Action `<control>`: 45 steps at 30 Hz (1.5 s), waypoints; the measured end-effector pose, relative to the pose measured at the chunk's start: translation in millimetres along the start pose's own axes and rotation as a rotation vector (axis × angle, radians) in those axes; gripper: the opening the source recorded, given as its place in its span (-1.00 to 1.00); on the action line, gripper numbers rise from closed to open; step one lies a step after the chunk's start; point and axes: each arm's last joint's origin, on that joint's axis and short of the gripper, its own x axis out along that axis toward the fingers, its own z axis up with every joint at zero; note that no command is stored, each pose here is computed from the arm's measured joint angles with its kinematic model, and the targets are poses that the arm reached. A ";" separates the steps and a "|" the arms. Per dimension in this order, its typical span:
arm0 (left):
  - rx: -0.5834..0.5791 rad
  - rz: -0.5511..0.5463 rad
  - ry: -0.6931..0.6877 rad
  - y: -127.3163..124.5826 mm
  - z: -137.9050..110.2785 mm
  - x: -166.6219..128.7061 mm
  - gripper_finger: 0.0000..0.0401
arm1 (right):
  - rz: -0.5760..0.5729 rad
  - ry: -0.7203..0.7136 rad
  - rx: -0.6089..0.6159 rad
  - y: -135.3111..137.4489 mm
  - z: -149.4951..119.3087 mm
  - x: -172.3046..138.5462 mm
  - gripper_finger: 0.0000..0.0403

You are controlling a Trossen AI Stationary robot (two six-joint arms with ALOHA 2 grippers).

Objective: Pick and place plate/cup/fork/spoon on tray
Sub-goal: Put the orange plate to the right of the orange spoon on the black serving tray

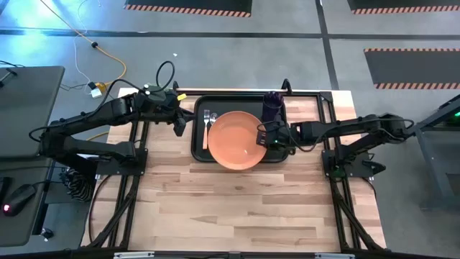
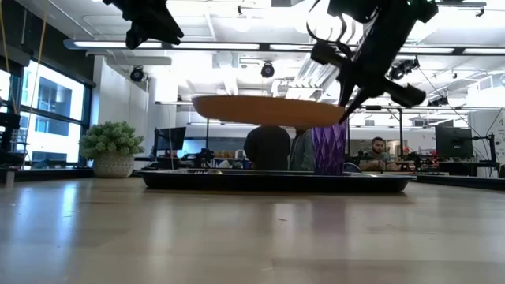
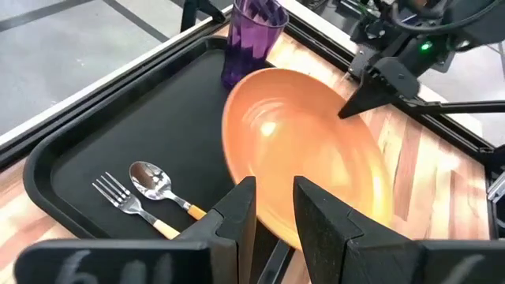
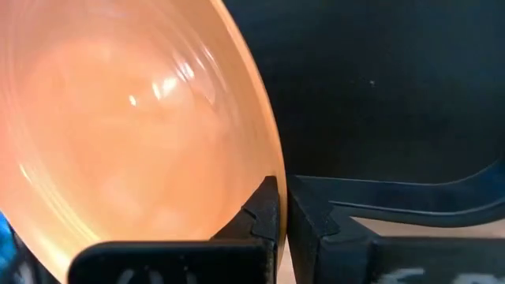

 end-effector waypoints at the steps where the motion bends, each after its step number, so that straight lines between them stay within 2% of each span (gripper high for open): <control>1: 0.008 0.000 0.000 0.0 0.0 -0.1 -0.62 | 0.002 -0.012 0.037 -2.9 -1.4 2.9 -1.00; 5: 0.029 0.000 0.000 0.0 0.0 -0.1 -0.62 | 0.002 -0.066 0.164 -10.8 -4.6 10.5 -1.00; 10: 0.030 0.000 0.000 0.1 0.0 -0.1 -0.62 | -0.013 -0.093 0.239 -16.6 -0.9 14.8 -1.00; 17: 0.040 0.000 0.003 0.1 -0.3 0.0 -0.62 | -0.021 -0.079 0.261 -13.4 2.4 34.7 -1.00; 21: 0.041 -0.003 0.005 0.0 -0.4 0.0 -0.62 | -0.066 -0.072 0.267 -16.1 4.6 45.6 -1.00; 38: 0.056 -0.002 0.012 0.2 -1.0 -0.1 -0.62 | -0.106 -0.089 0.275 -20.4 32.9 51.9 -1.00; 45: 0.057 -0.002 0.012 0.2 -1.1 -0.1 -0.62 | -0.146 -0.067 0.261 -23.0 32.9 68.7 -1.00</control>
